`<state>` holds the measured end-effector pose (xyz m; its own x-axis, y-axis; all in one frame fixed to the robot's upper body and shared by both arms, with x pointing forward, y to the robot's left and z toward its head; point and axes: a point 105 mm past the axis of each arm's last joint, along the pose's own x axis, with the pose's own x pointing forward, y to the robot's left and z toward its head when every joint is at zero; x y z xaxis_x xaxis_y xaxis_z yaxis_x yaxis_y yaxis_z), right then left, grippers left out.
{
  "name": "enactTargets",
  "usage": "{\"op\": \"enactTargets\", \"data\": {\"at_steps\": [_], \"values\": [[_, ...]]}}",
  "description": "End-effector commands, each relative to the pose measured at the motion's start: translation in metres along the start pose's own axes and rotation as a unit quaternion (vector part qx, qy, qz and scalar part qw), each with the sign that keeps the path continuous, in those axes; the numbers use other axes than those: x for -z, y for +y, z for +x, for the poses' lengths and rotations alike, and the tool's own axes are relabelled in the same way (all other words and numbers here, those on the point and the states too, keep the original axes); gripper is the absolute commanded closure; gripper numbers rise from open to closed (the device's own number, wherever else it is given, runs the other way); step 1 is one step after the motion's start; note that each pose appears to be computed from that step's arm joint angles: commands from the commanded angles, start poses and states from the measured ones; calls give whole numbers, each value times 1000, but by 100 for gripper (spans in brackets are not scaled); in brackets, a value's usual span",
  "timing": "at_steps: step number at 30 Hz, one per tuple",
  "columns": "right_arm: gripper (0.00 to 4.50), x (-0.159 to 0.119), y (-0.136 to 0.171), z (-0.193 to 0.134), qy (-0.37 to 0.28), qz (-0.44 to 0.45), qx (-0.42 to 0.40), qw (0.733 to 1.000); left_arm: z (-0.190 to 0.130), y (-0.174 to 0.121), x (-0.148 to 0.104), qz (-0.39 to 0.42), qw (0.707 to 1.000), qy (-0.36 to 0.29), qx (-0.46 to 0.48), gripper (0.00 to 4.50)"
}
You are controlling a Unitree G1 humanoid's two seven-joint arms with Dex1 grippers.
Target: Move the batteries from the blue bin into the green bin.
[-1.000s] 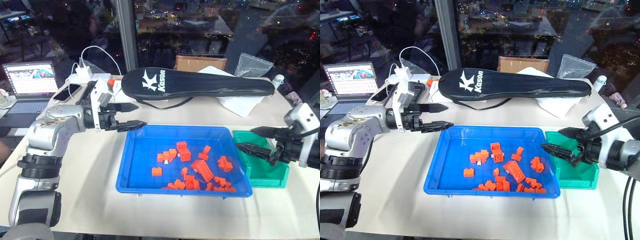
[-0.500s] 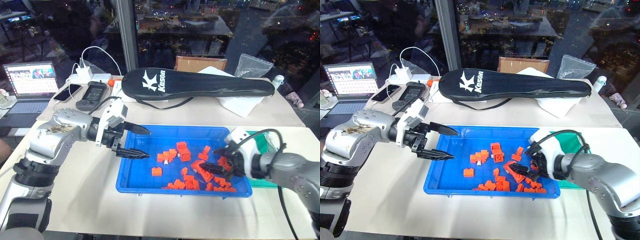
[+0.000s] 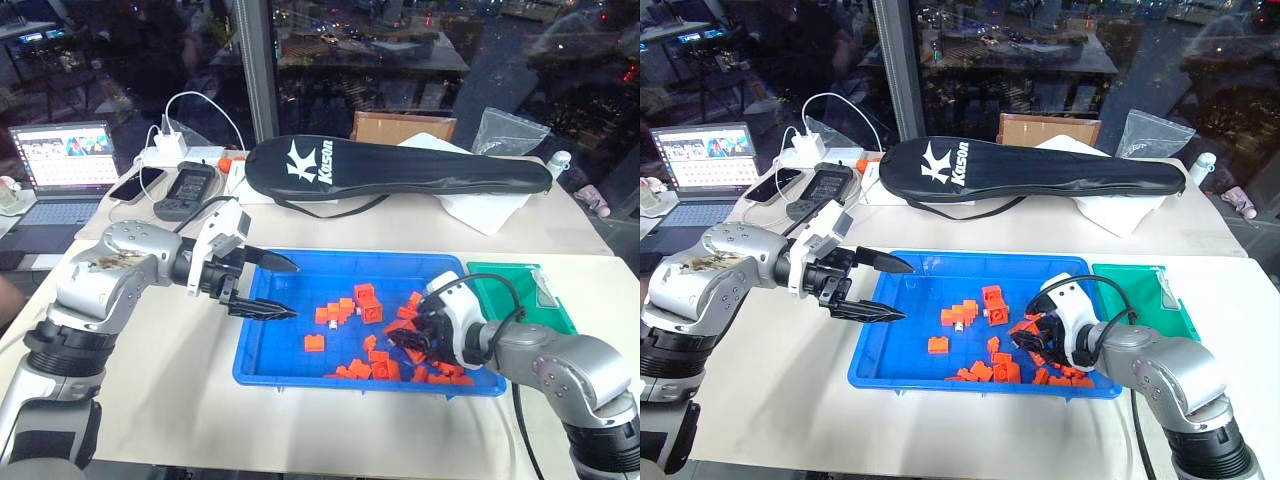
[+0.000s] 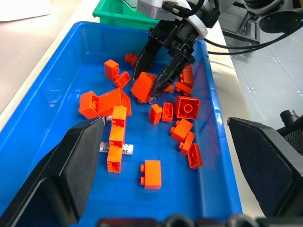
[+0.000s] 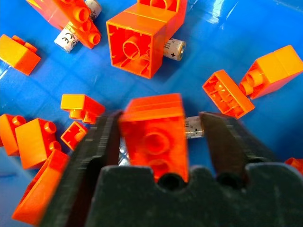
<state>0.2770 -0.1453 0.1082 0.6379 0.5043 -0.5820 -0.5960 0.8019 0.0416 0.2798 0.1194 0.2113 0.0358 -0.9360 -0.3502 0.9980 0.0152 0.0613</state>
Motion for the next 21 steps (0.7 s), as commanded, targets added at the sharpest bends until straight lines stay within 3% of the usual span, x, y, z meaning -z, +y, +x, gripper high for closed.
{"op": "enactTargets", "data": {"at_steps": [1,4,8,16,18,21], "values": [[301,-32,-4,-20,-50,-28,13,998,-6,2,-7,26,1000,-3,-12,0],[301,-54,-25,-39,-72,-65,65,993,-9,12,-15,29,998,-24,-44,0],[301,-63,-41,-39,-80,-70,101,989,-10,8,-12,31,999,-13,-31,0],[301,-57,-54,-21,-79,-68,123,987,-7,8,-11,41,999,-7,-31,0],[201,-57,-56,-20,-83,-70,129,986,-7,7,-11,41,999,-5,-29,0],[115,-63,-56,-22,-95,-77,130,984,-8,7,-11,41,999,-4,-29,0]]}}
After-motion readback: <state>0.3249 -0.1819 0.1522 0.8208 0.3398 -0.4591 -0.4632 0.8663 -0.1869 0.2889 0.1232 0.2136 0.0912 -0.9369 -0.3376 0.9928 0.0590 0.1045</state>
